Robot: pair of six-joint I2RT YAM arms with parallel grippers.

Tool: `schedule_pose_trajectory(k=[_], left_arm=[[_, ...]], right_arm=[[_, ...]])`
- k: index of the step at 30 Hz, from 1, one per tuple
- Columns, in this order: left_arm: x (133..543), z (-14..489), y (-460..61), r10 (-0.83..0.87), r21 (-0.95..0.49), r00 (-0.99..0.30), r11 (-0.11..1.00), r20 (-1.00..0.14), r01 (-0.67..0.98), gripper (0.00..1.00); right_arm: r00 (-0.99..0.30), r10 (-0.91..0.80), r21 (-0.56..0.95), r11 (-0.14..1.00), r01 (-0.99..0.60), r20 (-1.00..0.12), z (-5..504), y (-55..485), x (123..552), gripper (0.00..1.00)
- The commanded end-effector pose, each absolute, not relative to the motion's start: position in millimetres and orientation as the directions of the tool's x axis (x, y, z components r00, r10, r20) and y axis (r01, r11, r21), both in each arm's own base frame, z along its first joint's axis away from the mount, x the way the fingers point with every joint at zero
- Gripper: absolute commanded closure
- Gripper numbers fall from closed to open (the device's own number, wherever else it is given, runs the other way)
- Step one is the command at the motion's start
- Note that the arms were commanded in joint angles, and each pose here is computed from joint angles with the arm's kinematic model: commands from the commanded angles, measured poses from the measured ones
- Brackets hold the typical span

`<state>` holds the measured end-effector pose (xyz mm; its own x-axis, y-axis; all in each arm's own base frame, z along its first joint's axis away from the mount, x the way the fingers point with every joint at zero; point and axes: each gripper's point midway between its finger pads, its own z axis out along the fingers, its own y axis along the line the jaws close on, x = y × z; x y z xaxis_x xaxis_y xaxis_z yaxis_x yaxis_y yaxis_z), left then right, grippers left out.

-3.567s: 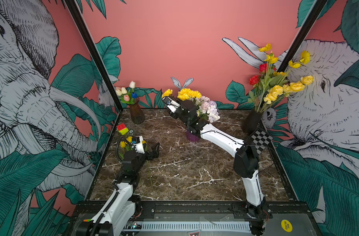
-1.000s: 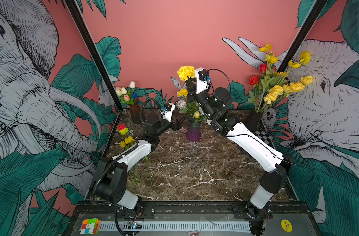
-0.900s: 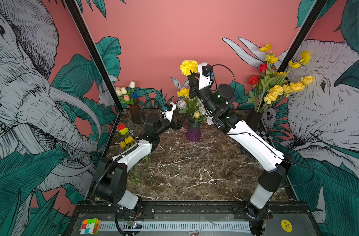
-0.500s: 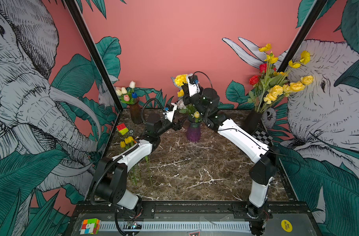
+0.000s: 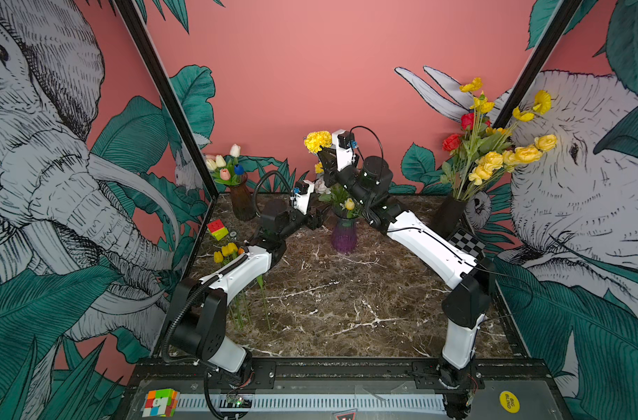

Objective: Pick out yellow flowers from the vase
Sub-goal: Pick up the flower from the vase.

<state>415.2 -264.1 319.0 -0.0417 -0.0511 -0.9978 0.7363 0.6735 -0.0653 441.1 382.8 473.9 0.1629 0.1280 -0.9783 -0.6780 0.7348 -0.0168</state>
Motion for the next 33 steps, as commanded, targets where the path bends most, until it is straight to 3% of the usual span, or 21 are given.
schedule_pose_trajectory(k=[1, 20, 33], left_arm=[[422, 343, -270, -0.107, -0.097, -0.035, 0.663, -0.994, 0.743, 0.36], [431, 340, -283, -0.087, -0.075, -0.023, 0.657, -0.996, 0.750, 0.49], [431, 350, -291, -0.080, -0.049, 0.001, 0.622, -0.997, 0.781, 0.49]], right_arm=[[0.223, 0.225, 0.005, 0.715, -0.699, -0.949, 508, 370, 423, 0.84], [0.244, 0.279, 0.008, 0.675, -0.738, -0.929, 535, 359, 396, 0.85], [0.214, 0.294, 0.023, 0.636, -0.772, -0.932, 535, 369, 392, 0.85]])
